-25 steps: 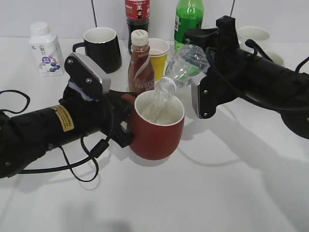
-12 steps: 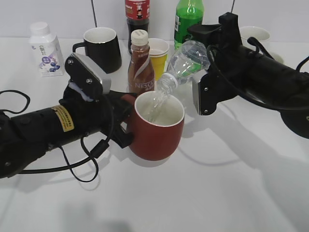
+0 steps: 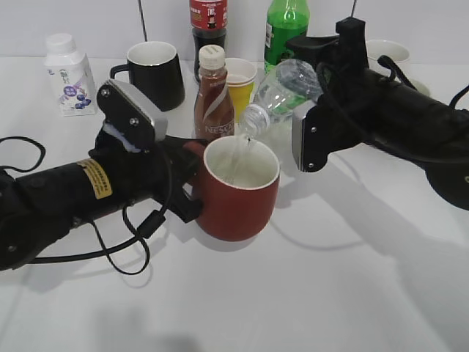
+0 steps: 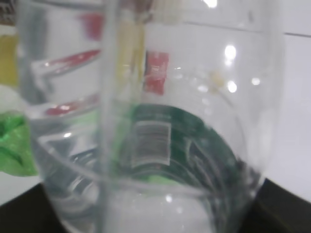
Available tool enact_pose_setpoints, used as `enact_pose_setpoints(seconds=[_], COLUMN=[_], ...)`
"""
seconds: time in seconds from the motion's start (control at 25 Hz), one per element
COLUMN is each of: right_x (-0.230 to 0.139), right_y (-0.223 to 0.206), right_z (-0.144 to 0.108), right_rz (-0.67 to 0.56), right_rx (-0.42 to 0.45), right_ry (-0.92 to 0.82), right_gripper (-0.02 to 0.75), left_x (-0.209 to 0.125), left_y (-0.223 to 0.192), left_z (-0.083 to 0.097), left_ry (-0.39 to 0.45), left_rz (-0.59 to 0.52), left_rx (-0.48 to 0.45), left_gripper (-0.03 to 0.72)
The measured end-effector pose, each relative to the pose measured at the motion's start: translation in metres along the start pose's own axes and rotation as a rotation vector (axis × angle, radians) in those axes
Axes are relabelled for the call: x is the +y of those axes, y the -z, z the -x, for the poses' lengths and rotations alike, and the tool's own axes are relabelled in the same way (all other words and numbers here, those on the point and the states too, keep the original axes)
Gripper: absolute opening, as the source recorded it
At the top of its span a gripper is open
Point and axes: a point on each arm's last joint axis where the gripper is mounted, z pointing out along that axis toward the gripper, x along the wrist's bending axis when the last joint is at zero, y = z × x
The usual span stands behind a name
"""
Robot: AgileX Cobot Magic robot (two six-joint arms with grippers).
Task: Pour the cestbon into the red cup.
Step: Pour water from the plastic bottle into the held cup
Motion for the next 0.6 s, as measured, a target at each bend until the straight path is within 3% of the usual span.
enact_pose_setpoints(seconds=[0.24,0.6], right_x=[-0.0001,0.0058], right_y=[0.0,-0.0018], right_z=[-0.0025,-0.0002], right_rz=[-0.003,0.061], right_rx=[0.028,0.041], right_ry=[-0.133,-0.526], right_gripper=[0.465,0.465], left_x=[0.0003,0.0081], left_y=[0.0,0.0029], left_z=[-0.001,-0.0039], left_ry=[0.009,0.028], left_rz=[0.003,0.069], left_rx=[0.011,0.043], left_gripper=[0.073,0.073])
